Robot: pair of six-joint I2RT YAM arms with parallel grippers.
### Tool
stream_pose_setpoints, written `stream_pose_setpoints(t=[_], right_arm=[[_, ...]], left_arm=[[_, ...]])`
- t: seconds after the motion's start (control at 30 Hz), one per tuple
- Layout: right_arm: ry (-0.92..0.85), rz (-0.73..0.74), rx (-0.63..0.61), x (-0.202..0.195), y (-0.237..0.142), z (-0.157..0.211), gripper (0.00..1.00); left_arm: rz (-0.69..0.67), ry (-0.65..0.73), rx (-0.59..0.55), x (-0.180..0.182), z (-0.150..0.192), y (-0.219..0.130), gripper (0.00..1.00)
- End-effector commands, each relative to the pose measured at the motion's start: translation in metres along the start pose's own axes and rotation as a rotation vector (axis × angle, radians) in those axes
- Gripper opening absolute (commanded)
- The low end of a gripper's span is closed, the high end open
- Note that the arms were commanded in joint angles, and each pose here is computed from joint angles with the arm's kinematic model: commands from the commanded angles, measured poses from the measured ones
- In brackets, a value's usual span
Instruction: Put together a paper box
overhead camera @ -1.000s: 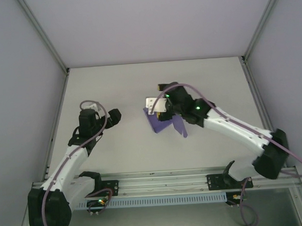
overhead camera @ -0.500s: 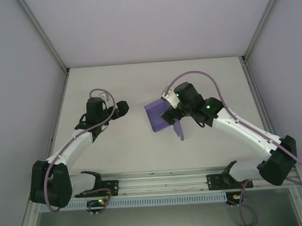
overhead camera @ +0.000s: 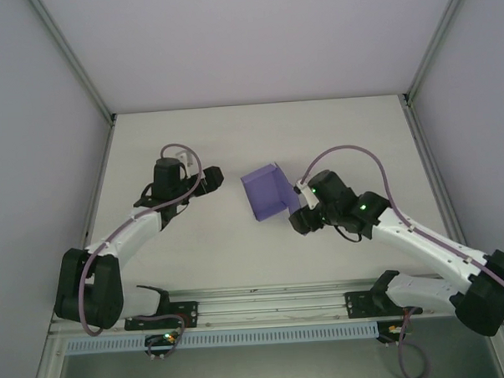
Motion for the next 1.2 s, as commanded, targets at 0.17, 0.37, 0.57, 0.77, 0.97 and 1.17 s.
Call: stream_pose_setpoints(t=[0.17, 0.37, 0.57, 0.77, 0.97, 1.17], right_arm=[[-0.190, 0.020, -0.050, -0.001, 0.010, -0.054, 0.00], [-0.662, -0.038, 0.180, -0.004, -0.021, -0.067, 0.00], [-1.140, 0.130, 0.600, -0.045, -0.035, -0.087, 0.00], [-1.289, 0.280, 0.893, -0.059, -0.020, -0.122, 0.00], [-1.313, 0.324, 0.941, -0.040, 0.003, -0.129, 0.04], [-1.305, 0.344, 0.923, -0.039, 0.016, -0.134, 0.31]], left_arm=[[0.013, 0.045, -0.035, -0.009, -0.007, -0.015, 1.00], [-0.029, 0.077, -0.044, -0.004, -0.007, -0.036, 1.00], [-0.079, 0.063, -0.060, 0.010, 0.000, -0.053, 1.00], [-0.116, 0.027, -0.065, 0.024, 0.011, -0.061, 1.00], [-0.094, 0.044, -0.056, 0.021, 0.013, -0.065, 1.00], [-0.019, 0.099, -0.024, 0.007, 0.013, -0.058, 1.00]])
Point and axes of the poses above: each hand's point on the last joint's axis, 136 mm out from that joint toward the fingers, its own y axis out along the fingers, its own x axis along the line the jaws close on, z = x × y, the point moved 2 cm from there along -y, back along the fingers, and after that the axes turned 2 degrees about -y, right-handed, at the moved point
